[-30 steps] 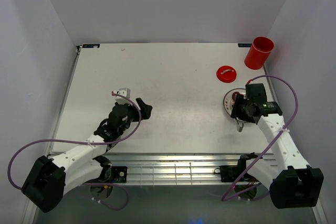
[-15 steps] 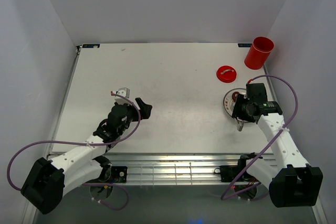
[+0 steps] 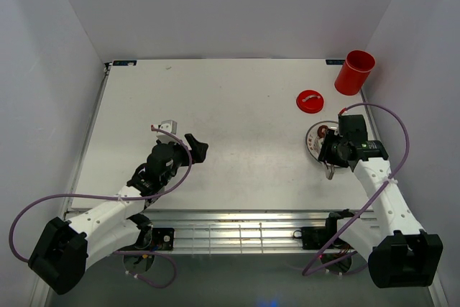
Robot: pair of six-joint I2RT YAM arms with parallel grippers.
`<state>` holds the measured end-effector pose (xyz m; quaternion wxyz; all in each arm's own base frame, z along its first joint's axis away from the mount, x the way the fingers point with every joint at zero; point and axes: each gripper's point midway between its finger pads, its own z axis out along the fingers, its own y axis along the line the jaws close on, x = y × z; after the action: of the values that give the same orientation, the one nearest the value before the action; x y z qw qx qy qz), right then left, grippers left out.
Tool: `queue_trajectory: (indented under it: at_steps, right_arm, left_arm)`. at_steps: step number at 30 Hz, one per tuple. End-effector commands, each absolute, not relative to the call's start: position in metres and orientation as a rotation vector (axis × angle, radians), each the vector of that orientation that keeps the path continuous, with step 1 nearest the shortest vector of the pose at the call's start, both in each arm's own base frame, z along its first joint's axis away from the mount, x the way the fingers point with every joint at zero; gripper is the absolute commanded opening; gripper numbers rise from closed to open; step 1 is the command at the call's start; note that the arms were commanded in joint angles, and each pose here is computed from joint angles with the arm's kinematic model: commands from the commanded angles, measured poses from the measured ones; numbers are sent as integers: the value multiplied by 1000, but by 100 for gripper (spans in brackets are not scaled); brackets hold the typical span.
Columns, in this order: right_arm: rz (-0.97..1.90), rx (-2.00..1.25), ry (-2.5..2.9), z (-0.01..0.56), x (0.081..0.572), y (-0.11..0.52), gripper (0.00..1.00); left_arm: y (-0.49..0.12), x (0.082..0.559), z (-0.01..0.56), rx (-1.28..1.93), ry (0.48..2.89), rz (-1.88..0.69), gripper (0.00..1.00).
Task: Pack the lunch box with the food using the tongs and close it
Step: Pick up the fake food from the plate, then place the fake food in the packing box.
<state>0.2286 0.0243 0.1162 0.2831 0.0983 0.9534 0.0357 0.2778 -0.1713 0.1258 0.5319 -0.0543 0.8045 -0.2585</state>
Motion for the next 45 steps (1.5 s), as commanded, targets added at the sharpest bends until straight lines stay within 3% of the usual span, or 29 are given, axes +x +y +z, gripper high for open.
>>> queue_trajectory:
  at_steps: [1, 20, 24, 35, 45]
  right_arm:
    - [97, 251, 2480, 134, 237, 23, 47]
    - [83, 282, 2344, 200, 253, 17, 43]
    - [57, 328, 2311, 224, 279, 13, 42]
    - [-24, 478, 2001, 365, 397, -20, 41]
    - [-153, 504, 1944, 372, 458, -70, 41]
  left_arm:
    - [-173, 279, 139, -132, 1878, -639, 95]
    - [-170, 280, 142, -133, 1863, -625, 95]
    - [-172, 277, 146, -125, 1854, -646, 95]
    - [-176, 275, 146, -107, 1859, -664, 95]
    - [-186, 274, 142, -85, 1886, -706, 95]
